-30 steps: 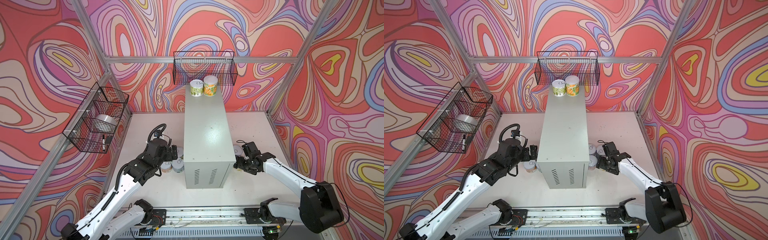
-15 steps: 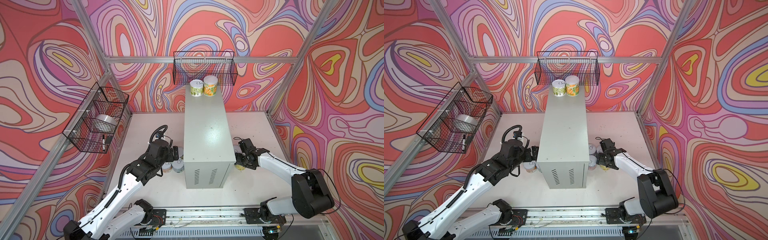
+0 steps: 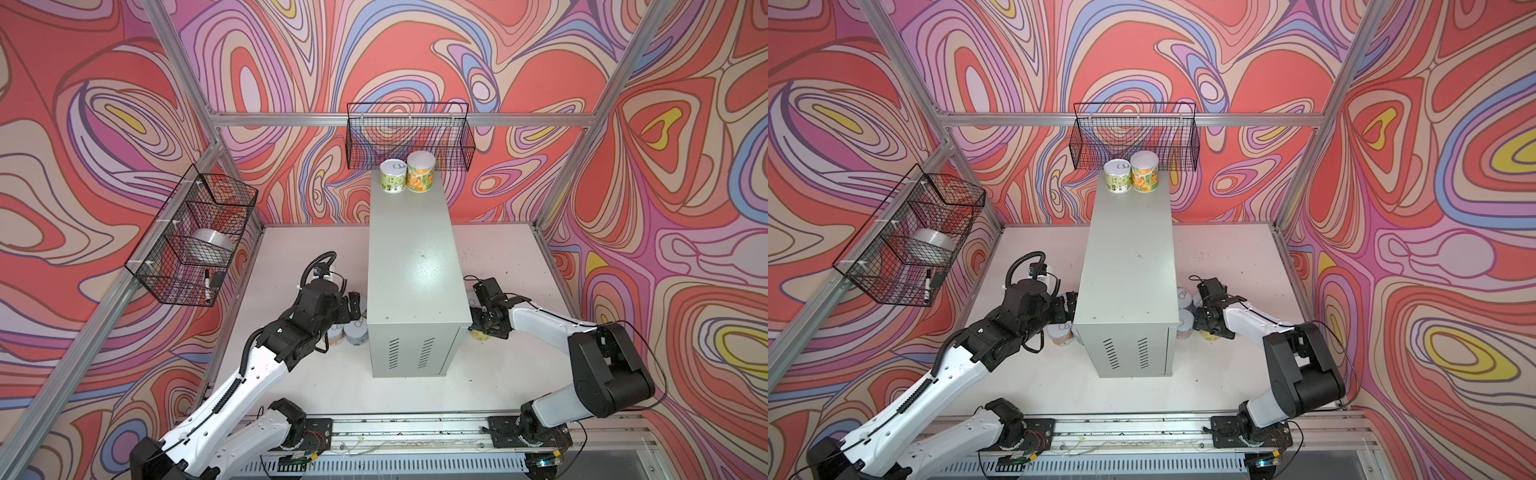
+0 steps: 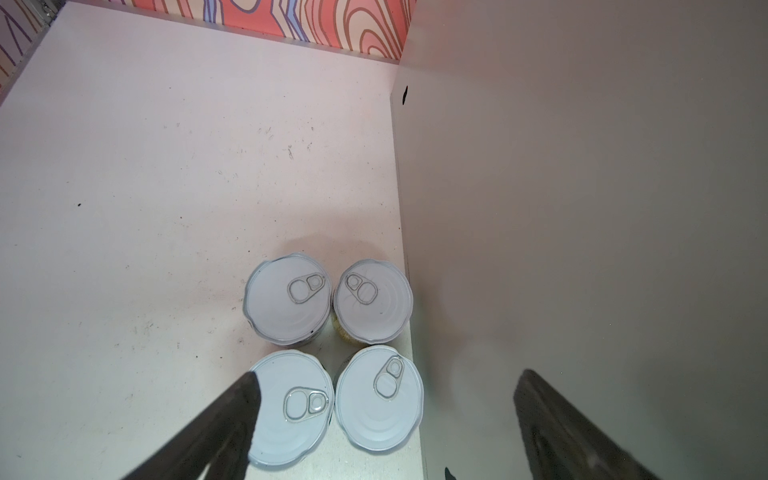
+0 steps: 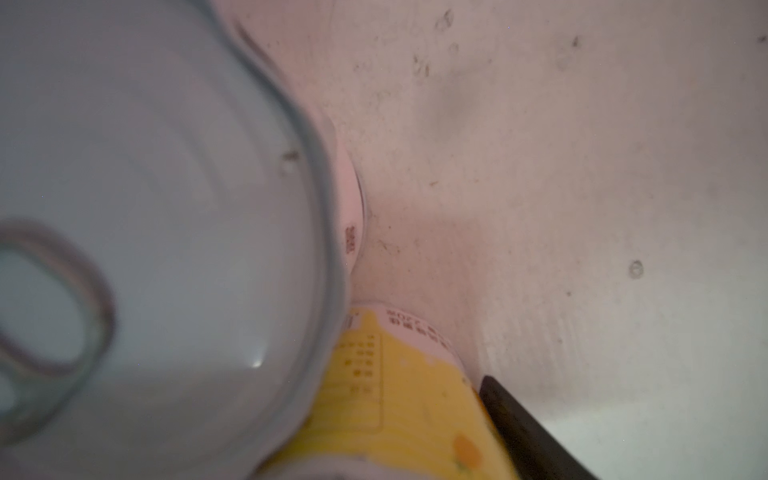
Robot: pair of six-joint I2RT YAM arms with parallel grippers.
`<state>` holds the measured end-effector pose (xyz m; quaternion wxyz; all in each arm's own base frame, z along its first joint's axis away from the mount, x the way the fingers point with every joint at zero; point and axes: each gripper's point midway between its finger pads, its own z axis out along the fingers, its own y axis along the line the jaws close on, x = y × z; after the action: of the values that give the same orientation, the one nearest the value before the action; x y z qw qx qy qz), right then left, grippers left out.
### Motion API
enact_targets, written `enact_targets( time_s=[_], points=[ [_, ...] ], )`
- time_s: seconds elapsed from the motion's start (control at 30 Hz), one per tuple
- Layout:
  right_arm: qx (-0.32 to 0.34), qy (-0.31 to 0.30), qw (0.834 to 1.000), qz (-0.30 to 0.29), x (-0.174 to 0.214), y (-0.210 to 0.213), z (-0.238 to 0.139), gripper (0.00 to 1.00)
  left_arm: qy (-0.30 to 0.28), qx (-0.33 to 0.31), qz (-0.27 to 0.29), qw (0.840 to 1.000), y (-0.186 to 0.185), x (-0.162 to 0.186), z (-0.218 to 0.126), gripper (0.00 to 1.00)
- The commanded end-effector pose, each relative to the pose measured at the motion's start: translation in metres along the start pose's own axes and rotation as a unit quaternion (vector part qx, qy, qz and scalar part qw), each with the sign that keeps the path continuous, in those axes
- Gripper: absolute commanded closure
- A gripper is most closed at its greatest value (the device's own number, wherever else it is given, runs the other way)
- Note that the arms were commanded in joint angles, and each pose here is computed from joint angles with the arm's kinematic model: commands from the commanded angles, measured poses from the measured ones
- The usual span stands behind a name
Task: Place and organize the canned foods onto the counter
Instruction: 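Close the right gripper on the yellow-labelled can and lift it toward the cabinet top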
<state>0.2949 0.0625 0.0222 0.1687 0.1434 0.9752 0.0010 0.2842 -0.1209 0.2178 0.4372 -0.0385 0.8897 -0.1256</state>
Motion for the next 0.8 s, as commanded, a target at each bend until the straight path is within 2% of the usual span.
enact_targets(
  time_s=[0.0,0.1,0.13,0.23,0.47,0.6,0.77],
  points=[
    [-0.007,0.002,1.000,-0.001,0.002,0.002,0.002,0.25,-0.002,0.003,-0.006,1.000,-0.001,0.001,0.003,0.04],
    [-0.010,0.007,1.000,-0.003,0.004,0.002,0.002,0.46,-0.002,0.003,-0.005,1.000,-0.001,0.000,0.003,0.04],
    [-0.011,0.007,1.000,-0.003,0.004,0.003,0.000,0.57,-0.002,0.003,-0.005,1.000,-0.001,0.000,0.002,0.05],
    [-0.012,0.005,1.000,-0.001,0.005,0.001,-0.005,1.00,-0.002,0.002,-0.003,1.000,-0.001,-0.001,0.001,0.04],
    [-0.033,-0.011,0.999,0.000,-0.001,0.002,-0.049,1.00,0.002,0.002,0.000,1.000,-0.002,-0.001,-0.001,0.05],
    [-0.064,-0.023,0.998,0.000,-0.005,0.005,-0.090,1.00,0.007,0.001,0.004,1.000,-0.002,-0.003,-0.003,0.05],
    [-0.107,-0.073,0.992,-0.007,-0.027,0.013,-0.161,1.00,0.002,0.001,0.010,1.000,-0.002,-0.008,-0.010,0.05]
  ],
)
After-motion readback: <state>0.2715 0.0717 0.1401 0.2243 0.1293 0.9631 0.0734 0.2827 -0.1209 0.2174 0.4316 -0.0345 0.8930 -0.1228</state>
